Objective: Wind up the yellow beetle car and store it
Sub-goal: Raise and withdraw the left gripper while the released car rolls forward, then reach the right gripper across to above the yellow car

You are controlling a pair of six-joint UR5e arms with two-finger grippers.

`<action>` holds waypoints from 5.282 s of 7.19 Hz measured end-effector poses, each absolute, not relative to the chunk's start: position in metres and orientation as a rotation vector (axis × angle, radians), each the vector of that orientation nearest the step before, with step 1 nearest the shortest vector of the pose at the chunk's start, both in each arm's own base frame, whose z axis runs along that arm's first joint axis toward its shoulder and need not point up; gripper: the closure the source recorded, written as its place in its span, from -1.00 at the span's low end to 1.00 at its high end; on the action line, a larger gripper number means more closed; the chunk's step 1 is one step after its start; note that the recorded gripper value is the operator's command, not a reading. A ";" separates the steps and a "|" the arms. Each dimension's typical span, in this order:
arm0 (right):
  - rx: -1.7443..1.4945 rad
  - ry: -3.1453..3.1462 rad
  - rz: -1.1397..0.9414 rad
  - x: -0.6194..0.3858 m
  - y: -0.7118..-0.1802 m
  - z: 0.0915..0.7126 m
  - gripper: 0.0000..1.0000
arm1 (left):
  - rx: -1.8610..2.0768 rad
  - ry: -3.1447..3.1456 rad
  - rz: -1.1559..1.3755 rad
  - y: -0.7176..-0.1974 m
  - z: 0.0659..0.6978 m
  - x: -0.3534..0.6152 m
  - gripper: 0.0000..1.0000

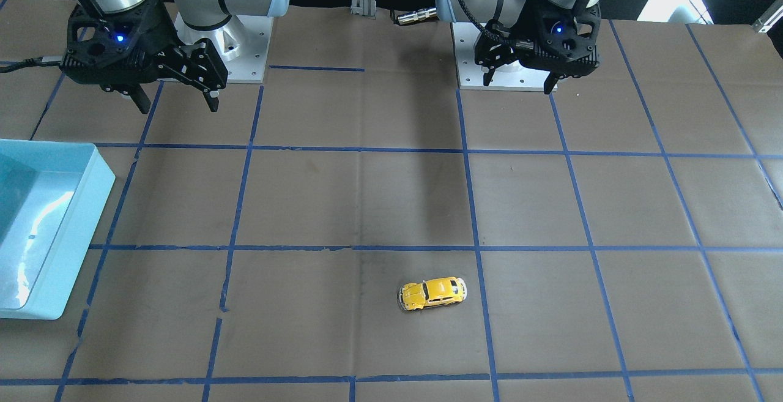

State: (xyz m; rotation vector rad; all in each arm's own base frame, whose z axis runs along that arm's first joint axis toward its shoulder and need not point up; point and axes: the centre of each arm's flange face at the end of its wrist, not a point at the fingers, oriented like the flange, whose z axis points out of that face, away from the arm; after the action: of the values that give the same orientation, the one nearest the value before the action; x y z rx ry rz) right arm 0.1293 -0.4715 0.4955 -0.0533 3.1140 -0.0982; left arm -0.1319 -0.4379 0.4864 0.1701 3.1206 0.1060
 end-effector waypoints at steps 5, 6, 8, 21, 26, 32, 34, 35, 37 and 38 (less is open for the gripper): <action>-0.056 3.114 -0.099 0.130 -0.471 0.496 -0.99 | 0.090 3.076 -0.047 -0.476 0.476 -0.130 -1.00; -0.056 3.115 -0.099 0.130 -0.471 0.496 -0.99 | 0.093 3.106 -0.051 -0.477 0.475 -0.133 -1.00; -0.057 3.114 -0.098 0.131 -0.471 0.496 -0.99 | 0.096 3.125 -0.054 -0.475 0.476 -0.134 -1.00; 1.596 2.625 -0.002 0.264 -0.481 0.373 -0.99 | 0.078 3.129 -0.056 -0.474 0.476 -0.126 -1.00; 2.011 2.508 0.192 0.297 -0.526 0.382 -0.99 | 0.044 3.126 -0.051 -0.477 0.476 -0.113 -1.00; 2.021 2.274 0.191 0.396 -0.589 0.287 -0.99 | 0.024 3.124 -0.030 -0.476 0.474 -0.106 -1.00; 1.992 2.269 0.162 0.430 -0.611 0.269 -0.99 | 0.019 3.124 -0.023 -0.475 0.475 -0.104 -1.00; 1.976 2.278 0.156 0.447 -0.618 0.261 -0.99 | 0.018 3.124 -0.019 -0.475 0.474 -0.104 -1.00; 1.994 2.265 0.164 0.469 -0.628 0.242 -0.99 | 0.018 3.124 -0.018 -0.475 0.474 -0.104 -1.00; 1.998 2.253 0.160 0.474 -0.635 0.238 -0.99 | 0.017 3.125 -0.018 -0.475 0.474 -0.104 -1.00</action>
State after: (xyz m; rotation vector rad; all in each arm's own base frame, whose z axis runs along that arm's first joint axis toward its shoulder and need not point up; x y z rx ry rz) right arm 0.4745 -0.6352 0.2379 1.9983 2.2527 0.1602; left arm -0.1041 -0.4746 0.4744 0.0175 3.1247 -0.0185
